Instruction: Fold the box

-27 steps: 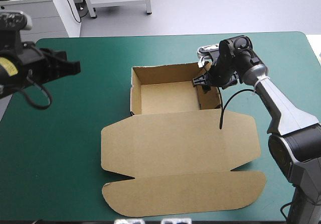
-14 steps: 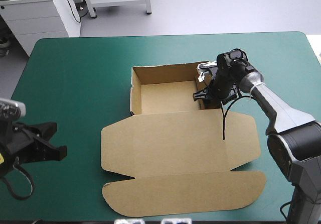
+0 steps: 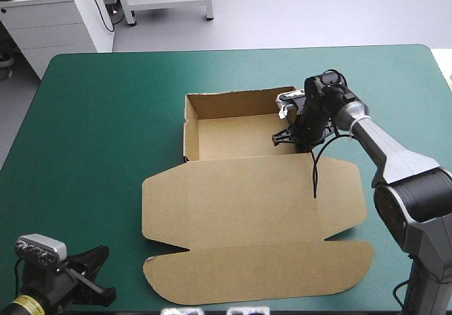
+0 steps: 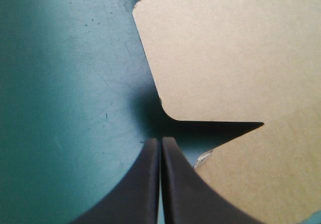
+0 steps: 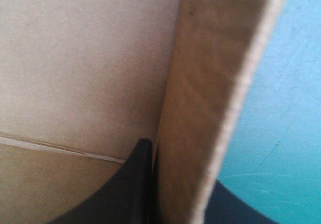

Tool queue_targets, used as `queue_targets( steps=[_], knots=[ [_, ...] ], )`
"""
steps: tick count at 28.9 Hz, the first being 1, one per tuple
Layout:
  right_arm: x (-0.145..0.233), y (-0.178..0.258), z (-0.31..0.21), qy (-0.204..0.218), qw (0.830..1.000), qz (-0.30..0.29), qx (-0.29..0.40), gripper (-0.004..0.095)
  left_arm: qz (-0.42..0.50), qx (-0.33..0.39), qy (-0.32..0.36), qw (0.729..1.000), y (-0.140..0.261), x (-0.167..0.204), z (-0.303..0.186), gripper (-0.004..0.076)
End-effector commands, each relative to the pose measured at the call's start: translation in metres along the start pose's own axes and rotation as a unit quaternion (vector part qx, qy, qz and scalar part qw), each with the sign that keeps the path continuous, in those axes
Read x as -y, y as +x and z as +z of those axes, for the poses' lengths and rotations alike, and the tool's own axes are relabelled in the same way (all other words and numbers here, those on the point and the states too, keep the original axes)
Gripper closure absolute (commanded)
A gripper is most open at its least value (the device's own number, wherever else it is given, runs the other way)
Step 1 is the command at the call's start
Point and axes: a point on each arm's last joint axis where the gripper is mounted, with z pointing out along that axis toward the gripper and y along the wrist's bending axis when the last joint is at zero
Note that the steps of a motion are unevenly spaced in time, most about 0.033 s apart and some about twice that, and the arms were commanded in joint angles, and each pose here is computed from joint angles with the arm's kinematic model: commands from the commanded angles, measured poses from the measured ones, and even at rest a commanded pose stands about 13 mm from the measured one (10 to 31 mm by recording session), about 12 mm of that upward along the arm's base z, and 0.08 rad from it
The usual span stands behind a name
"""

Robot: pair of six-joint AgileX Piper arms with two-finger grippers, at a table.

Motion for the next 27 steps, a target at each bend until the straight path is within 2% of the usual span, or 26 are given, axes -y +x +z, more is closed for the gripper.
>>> queue_targets(
  steps=[1, 4, 8, 12, 16, 20, 27],
  knots=[
    [0.001, 0.000, -0.027, -0.003, 0.999, -0.010, 0.031, 0.0922, -0.005, 0.061, 0.014, 0.998, -0.010, 0.003, -0.008, 0.0732],
    [0.006, -0.004, -0.042, 0.012, 0.999, -0.026, 0.041, 0.0928, -0.006, 0.060, 0.016, 0.998, -0.010, 0.003, -0.009, 0.0732],
    [0.034, -0.015, -0.097, 0.057, 0.990, -0.006, 0.128, 0.0926, -0.006, 0.060, 0.016, 0.998, -0.010, 0.003, -0.009, 0.0732],
    [0.092, -0.008, -0.162, 0.144, 0.965, 0.047, 0.212, 0.0928, -0.006, 0.060, 0.016, 0.998, -0.010, 0.003, -0.009, 0.0732],
    [0.154, 0.011, -0.192, 0.203, 0.945, 0.107, 0.235, 0.0928, -0.006, 0.060, 0.016, 0.998, -0.010, 0.003, -0.009, 0.0732],
    [0.213, 0.036, -0.191, 0.214, 0.934, 0.182, 0.220, 0.0928, -0.006, 0.060, 0.016, 0.998, -0.010, 0.003, -0.009, 0.0732],
    [0.280, 0.056, -0.157, 0.181, 0.933, 0.252, 0.181, 0.0927, -0.005, 0.060, 0.016, 0.998, -0.010, 0.003, -0.009, 0.0732]
  ],
)
